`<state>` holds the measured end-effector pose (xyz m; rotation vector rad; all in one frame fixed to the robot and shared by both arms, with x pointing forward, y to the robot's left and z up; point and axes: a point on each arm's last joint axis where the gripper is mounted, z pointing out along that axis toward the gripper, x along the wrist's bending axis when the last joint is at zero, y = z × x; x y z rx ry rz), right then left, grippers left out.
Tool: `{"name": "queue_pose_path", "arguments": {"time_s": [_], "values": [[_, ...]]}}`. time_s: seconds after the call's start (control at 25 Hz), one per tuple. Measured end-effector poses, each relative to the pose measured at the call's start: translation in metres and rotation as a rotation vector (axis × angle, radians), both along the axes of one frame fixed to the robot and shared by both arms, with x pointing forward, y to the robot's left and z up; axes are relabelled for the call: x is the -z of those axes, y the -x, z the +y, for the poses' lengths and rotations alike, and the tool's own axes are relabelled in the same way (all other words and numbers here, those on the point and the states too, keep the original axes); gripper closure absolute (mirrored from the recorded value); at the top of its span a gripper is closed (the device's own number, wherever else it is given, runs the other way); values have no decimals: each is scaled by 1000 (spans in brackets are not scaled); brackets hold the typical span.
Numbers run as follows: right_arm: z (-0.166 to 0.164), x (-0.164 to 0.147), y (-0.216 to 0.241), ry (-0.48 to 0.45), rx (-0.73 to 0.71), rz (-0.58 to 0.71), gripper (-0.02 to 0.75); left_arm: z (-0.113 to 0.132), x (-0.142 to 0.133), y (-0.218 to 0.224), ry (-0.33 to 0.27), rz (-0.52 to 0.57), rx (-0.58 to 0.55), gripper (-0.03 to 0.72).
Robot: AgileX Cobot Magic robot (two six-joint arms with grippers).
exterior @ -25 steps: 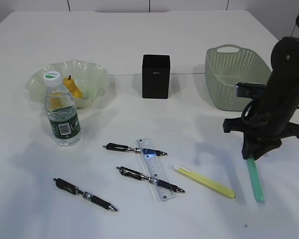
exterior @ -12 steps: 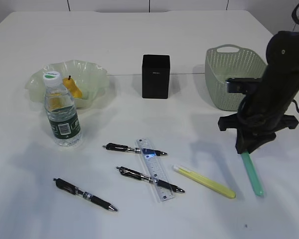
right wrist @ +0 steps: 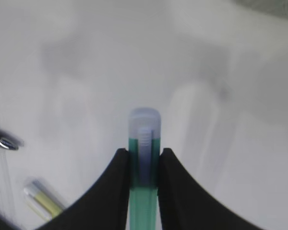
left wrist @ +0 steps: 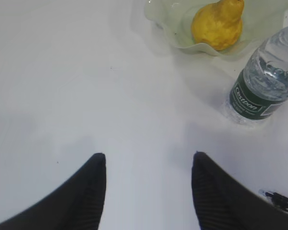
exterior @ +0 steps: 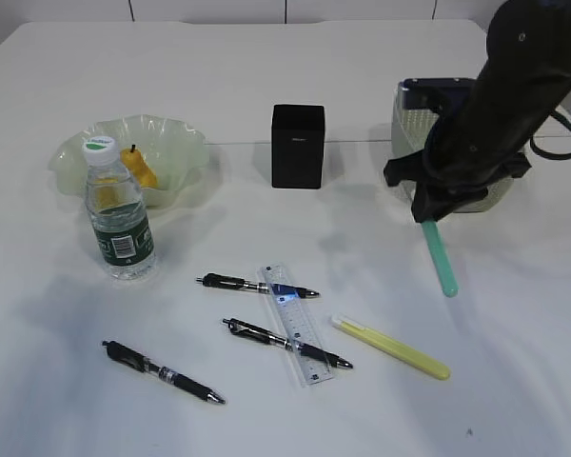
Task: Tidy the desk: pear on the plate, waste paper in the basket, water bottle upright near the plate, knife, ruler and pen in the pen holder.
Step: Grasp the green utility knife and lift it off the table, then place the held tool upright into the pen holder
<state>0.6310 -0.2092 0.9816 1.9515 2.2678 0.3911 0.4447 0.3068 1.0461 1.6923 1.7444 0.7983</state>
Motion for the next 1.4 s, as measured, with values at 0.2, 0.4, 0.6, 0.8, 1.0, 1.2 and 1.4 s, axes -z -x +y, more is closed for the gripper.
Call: {"name": "queue_pose_path", "arguments": {"time_s": [0.2,0.4,0.6,0.8,1.0,1.2,1.4], "values": [[3,-15,-15,-23,0,-131,622,0,0,0,0,0,0,286],[5,-23,-26,-49,7,-266,620,0,0,0,0,0,0,286],[7,-25,-33,-81,22,-344,620,0,0,0,0,0,0,286],[20,-29,-36,-99,-14,-431,620,0,0,0,0,0,0,286],[35,-37,-41,-127,-41,-554,620,0,0,0,0,0,0,286],[38,-47,-48,-151,-36,-687,620,0,0,0,0,0,0,286],[39,-59,-55,-180,-17,-840,620,0,0,0,0,0,0,286]]}}
